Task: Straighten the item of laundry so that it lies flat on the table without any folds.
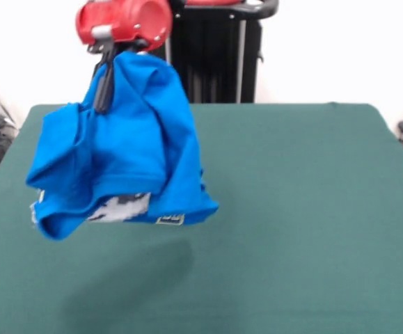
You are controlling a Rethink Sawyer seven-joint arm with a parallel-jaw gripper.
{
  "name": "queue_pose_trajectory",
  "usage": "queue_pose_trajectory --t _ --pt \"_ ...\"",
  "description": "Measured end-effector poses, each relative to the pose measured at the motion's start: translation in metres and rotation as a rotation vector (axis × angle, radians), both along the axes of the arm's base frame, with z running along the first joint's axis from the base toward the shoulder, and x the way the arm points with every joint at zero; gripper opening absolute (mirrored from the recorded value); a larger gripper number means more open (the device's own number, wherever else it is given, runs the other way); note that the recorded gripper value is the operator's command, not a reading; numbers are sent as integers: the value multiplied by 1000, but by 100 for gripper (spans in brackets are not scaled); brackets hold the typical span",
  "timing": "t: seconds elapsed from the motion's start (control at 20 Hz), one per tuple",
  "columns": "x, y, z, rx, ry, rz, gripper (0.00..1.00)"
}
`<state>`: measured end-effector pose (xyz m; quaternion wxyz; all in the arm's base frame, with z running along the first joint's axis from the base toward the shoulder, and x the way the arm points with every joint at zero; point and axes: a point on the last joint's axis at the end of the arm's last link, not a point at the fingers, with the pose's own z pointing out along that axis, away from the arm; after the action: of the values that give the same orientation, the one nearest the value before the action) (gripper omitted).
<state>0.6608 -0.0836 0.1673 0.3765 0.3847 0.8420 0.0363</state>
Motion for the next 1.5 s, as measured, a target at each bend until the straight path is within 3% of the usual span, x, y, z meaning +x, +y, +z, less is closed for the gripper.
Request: queue_pose_trajectory --t 0.15,0.2,0.5,0.75,1.0,1.3,1.35,1.5 --pt "-5 -9 -14 51 -46 2 0" --pt "-9 -10 -26 93 -62 10 0" --pt "-22 8 -56 145 -119 52 0" --pt "-25 52 -78 169 -271 112 0" --pt "-34 91 -95 259 -378 175 0" --pt "-44 128 -98 430 -381 151 0" --pt "-46 139 -94 479 -380 139 0" --pt "-48 149 -85 530 -383 134 0"
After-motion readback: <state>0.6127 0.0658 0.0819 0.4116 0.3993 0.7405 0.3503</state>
